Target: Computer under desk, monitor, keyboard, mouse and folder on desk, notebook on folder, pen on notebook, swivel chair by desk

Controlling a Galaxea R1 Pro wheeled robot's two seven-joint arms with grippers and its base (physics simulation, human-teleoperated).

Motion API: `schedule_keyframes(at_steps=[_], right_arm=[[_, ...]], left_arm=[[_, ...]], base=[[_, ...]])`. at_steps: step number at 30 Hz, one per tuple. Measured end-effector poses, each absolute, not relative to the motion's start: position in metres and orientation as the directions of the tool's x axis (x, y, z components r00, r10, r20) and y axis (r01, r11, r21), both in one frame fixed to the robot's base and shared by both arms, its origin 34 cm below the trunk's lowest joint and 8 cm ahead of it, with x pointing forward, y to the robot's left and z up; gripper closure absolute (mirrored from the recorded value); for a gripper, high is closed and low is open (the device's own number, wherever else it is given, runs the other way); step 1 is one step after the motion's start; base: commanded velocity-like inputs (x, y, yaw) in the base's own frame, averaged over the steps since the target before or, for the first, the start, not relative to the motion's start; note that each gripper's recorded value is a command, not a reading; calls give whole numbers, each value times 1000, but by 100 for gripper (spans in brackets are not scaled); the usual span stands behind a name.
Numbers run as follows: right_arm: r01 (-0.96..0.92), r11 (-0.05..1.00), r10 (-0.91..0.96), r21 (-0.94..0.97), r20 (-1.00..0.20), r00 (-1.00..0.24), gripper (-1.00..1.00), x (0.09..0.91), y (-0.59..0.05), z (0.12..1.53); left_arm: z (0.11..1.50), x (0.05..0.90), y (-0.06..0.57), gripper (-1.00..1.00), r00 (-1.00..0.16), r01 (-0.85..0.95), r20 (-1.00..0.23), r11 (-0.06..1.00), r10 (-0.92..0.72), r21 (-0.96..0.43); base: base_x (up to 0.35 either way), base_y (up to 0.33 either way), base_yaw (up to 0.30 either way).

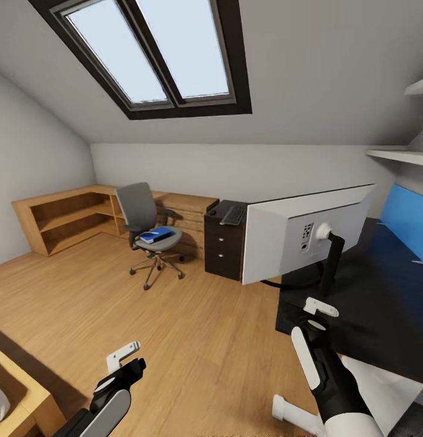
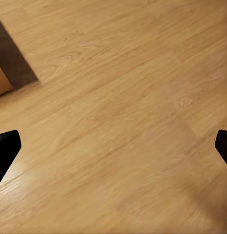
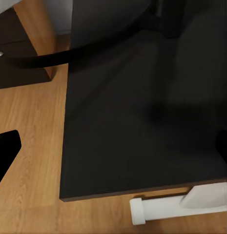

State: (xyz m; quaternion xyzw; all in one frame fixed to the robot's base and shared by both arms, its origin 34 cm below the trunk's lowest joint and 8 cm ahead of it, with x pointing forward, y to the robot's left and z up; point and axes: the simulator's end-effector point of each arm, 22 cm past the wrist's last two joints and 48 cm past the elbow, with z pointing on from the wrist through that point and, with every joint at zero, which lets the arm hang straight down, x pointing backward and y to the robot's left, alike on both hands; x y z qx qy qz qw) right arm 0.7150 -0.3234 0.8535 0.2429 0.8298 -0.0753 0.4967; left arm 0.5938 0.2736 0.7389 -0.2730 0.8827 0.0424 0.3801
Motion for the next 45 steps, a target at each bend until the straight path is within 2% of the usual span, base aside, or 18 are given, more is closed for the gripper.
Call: schedule_keyframes(at_steps=[8,39,45], right_arm=[[481,870,328,111,-859,-394,-100,716,-324,848],[486,870,327,88,-839,-434,-100,715,-325,820],[488,869,327,84,-837,-438,-100,715,-326,816]], left_arm=[[733,592,274,-100,-570,-516,-687,847,-451,-127],[712,587,274,-100,-603,-521,-658,847,-450,-102],[708,586,273,-100,-608,-522,-653,847,-451,-99]], base=[[0,0,-105],[0,0,-3],[45,68,-164]])
